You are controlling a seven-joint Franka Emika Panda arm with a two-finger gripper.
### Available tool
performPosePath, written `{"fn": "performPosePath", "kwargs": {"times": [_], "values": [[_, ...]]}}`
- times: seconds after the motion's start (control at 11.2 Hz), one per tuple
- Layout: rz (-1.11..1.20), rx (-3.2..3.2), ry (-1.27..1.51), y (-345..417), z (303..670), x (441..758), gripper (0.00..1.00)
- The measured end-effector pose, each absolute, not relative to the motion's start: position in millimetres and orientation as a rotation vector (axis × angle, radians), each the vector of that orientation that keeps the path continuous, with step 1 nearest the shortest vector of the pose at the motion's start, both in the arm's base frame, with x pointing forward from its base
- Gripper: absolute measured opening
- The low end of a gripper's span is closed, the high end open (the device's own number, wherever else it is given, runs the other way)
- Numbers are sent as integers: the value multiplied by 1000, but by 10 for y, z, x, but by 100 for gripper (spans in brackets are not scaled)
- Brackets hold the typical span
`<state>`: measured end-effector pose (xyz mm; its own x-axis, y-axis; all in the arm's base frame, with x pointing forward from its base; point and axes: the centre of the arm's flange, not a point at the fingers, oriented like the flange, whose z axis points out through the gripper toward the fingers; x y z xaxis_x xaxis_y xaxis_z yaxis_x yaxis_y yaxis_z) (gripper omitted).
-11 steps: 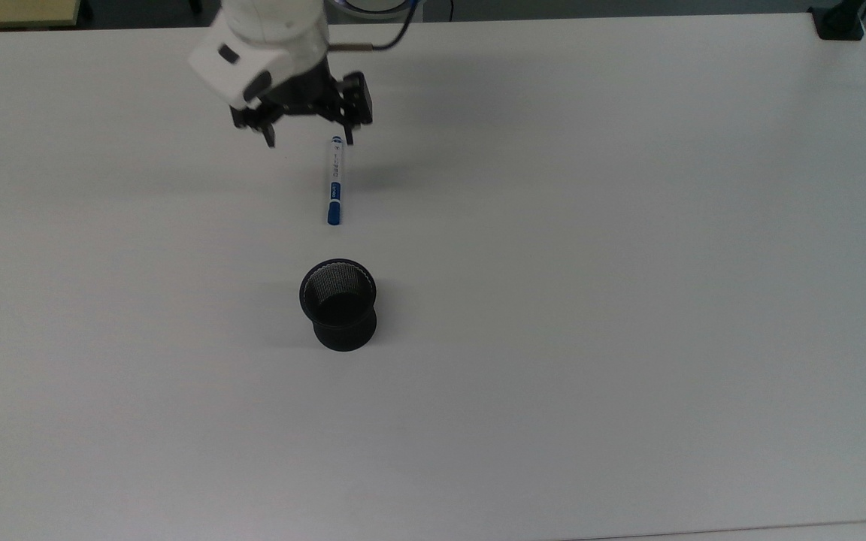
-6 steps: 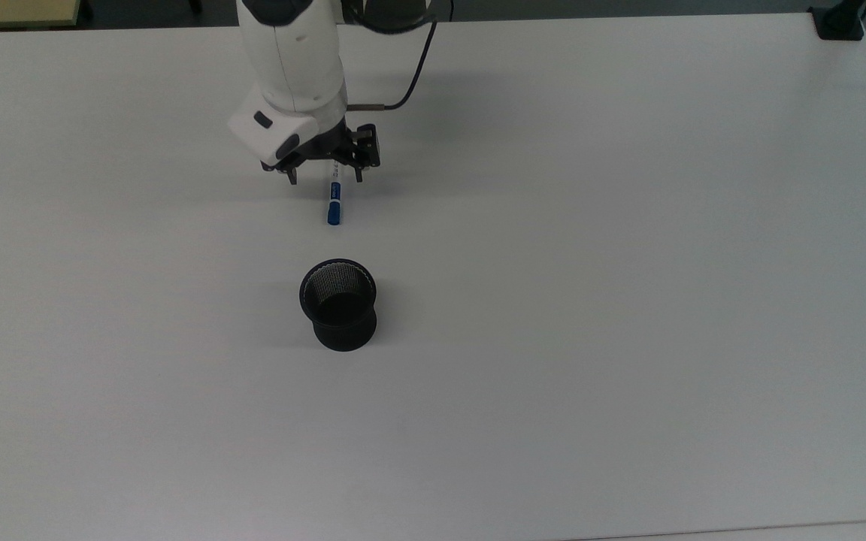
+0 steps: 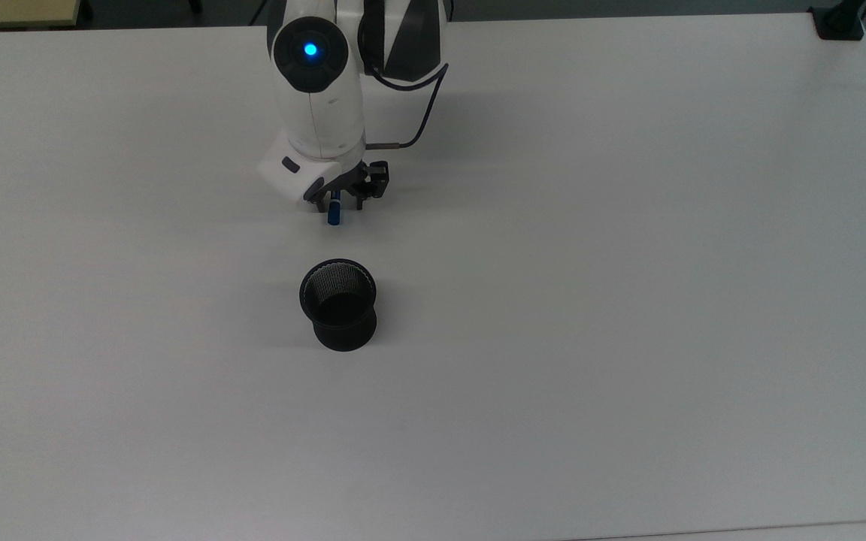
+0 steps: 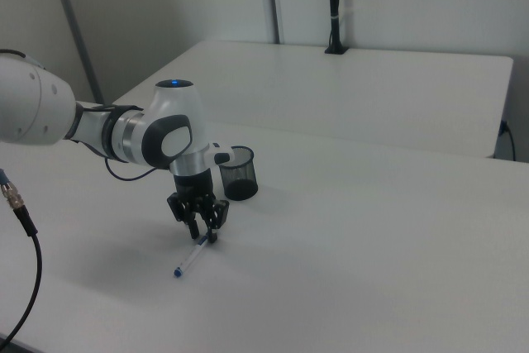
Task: Insert the marker
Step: 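Close the gripper on the marker and lift it, then carry the marker over the black mesh pen cup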
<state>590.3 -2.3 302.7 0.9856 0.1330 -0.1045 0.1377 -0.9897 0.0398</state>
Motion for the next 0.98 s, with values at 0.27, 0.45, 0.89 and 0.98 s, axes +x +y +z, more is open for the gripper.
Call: {"fn": "performPosePath", "kwargs": {"times": [0.27, 0.45, 0.89, 0.98], "values": [[-149, 3083, 214, -11, 3051, 5918, 20], [-148, 3082, 211, -17, 3056, 5919, 17], [-137, 3090, 163, -175, 3619, 5942, 17], [-144, 3094, 134, -273, 3953, 5955, 17]]}}
